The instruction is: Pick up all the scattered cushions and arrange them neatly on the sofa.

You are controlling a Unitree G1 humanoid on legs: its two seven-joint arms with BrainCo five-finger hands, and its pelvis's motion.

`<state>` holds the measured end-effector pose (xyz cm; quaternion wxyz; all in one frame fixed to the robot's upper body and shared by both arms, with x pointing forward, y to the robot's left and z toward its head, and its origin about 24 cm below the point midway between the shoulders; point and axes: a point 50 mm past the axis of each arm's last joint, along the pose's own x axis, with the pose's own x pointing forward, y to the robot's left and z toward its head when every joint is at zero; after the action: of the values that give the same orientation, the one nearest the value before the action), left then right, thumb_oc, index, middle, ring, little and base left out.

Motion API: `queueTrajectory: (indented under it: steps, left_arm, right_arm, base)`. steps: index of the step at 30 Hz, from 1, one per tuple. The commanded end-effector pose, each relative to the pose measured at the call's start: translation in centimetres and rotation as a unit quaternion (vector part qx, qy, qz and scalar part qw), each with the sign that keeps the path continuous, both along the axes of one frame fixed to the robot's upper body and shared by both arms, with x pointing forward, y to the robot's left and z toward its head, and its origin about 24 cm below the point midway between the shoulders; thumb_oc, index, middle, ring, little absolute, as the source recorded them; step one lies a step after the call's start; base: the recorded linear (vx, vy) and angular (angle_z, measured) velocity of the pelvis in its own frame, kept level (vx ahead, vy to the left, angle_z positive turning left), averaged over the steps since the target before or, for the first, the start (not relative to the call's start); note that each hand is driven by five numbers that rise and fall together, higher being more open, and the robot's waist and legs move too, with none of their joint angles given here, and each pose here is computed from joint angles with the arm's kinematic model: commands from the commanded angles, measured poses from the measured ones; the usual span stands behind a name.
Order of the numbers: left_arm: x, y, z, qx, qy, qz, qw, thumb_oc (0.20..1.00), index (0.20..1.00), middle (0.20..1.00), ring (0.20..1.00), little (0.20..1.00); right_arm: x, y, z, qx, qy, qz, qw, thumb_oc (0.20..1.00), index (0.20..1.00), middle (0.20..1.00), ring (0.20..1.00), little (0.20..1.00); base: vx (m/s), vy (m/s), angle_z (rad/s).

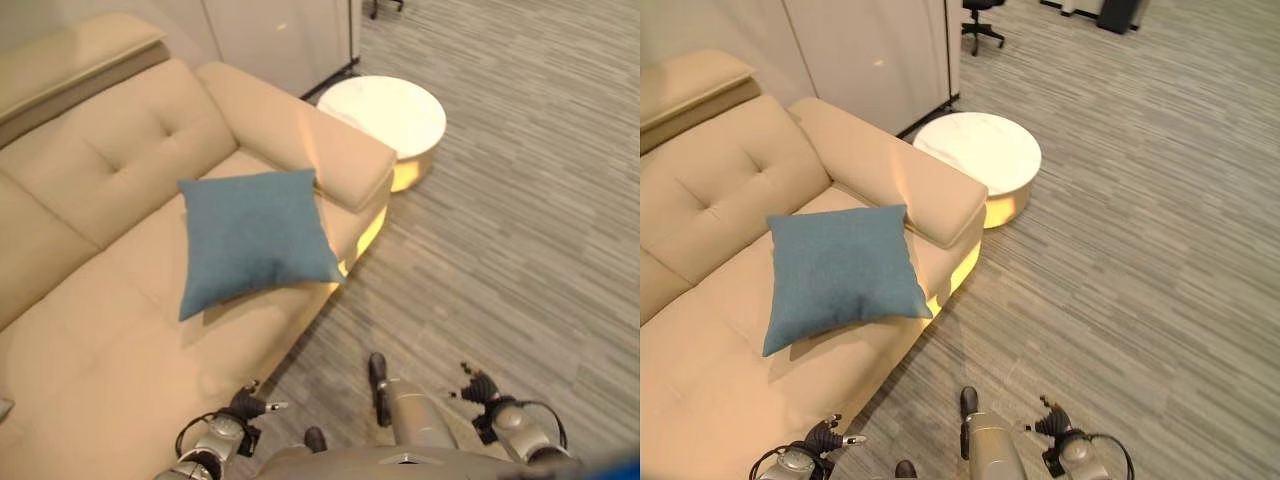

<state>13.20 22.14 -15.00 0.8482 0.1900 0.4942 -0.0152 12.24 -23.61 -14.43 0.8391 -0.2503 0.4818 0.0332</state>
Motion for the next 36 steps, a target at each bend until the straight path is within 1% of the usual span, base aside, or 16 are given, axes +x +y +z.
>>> queueTrajectory:
  steps: [1,5,8,14,22,26,30,31,32,34,36]
  left_arm:
    - [1.6,0.3,0.8,0.001,-0.036,-0.018,0.999,1.0,1.0,1.0,1.0,1.0]
    - [2.1,0.2,1.0,0.0,-0.041,-0.016,0.999,1.0,1.0,1.0,1.0,1.0]
    - [2.1,0.2,1.0,0.002,-0.04,-0.02,0.999,1.0,1.0,1.0,1.0,1.0]
    - [1.7,0.6,0.9,0.005,-0.035,-0.003,0.999,1.0,1.0,1.0,1.0,1.0]
    - [2.6,1.2,1.4,0.018,-0.049,-0.015,0.999,1.0,1.0,1.0,1.0,1.0]
    - [4.2,2.0,2.7,0.026,-0.094,-0.007,0.995,1.0,1.0,1.0,1.0,1.0]
    - [7.3,2.0,5.2,0.018,-0.184,-0.002,0.983,1.0,1.0,1.0,1.0,1.0]
    - [8.8,1.5,6.8,0.013,-0.231,-0.011,0.973,1.0,1.0,1.0,1.0,1.0]
    - [9.5,1.7,8.0,0.016,-0.263,-0.02,0.965,1.0,1.0,1.0,1.0,1.0]
    - [9.6,1.8,8.5,0.02,-0.272,-0.03,0.962,1.0,1.0,1.0,1.0,1.0]
    - [9.9,2.4,9.8,0.048,-0.294,-0.057,0.953,1.0,1.0,1.0,1.0,1.0]
  right_arm:
    - [0.9,-1.7,0.7,-0.024,-0.015,-0.002,1.0,1.0,1.0,1.0,1.0,1.0]
    - [-0.1,-1.6,0.2,-0.022,0.009,-0.013,1.0,1.0,1.0,1.0,1.0,1.0]
    - [-0.2,-1.6,0.1,-0.024,0.01,-0.011,1.0,1.0,1.0,1.0,1.0,1.0]
    - [0.4,-1.3,0.4,-0.022,-0.003,0.006,1.0,1.0,1.0,1.0,1.0,1.0]
    - [1.3,-0.8,0.6,-0.016,-0.016,0.008,1.0,1.0,1.0,1.0,1.0,1.0]
    - [2.5,0.1,0.9,0.001,-0.042,-0.002,0.999,1.0,1.0,1.0,1.0,1.0]
    - [3.9,0.1,2.0,0.003,-0.09,0.001,0.996,1.0,1.0,1.0,1.0,1.0]
    - [4.2,0.0,2.5,0.004,-0.109,-0.001,0.994,1.0,1.0,1.0,1.0,1.0]
    - [4.2,-0.3,2.7,-0.003,-0.113,-0.001,0.994,1.0,1.0,1.0,1.0,1.0]
    - [4.2,-0.5,2.7,-0.005,-0.114,-0.001,0.993,1.0,1.0,1.0,1.0,1.0]
    - [4.2,-1.1,3.1,-0.009,-0.125,-0.005,0.992,1.0,1.0,1.0,1.0,1.0]
  base:
    - [0.18,-0.236,1.08]
    - [0.14,-0.072,0.38]
    - [0.21,0.07,0.32]
    - [0.19,0.137,0.13]
    - [0.14,0.239,0.2]
    - [0.12,0.228,0.21]
    - [0.12,0.042,0.24]
    - [0.05,-0.083,0.43]
    - [0.03,-0.088,0.24]
    - [0.05,-0.056,0.86]
    - [0.1,-0.06,0.51]
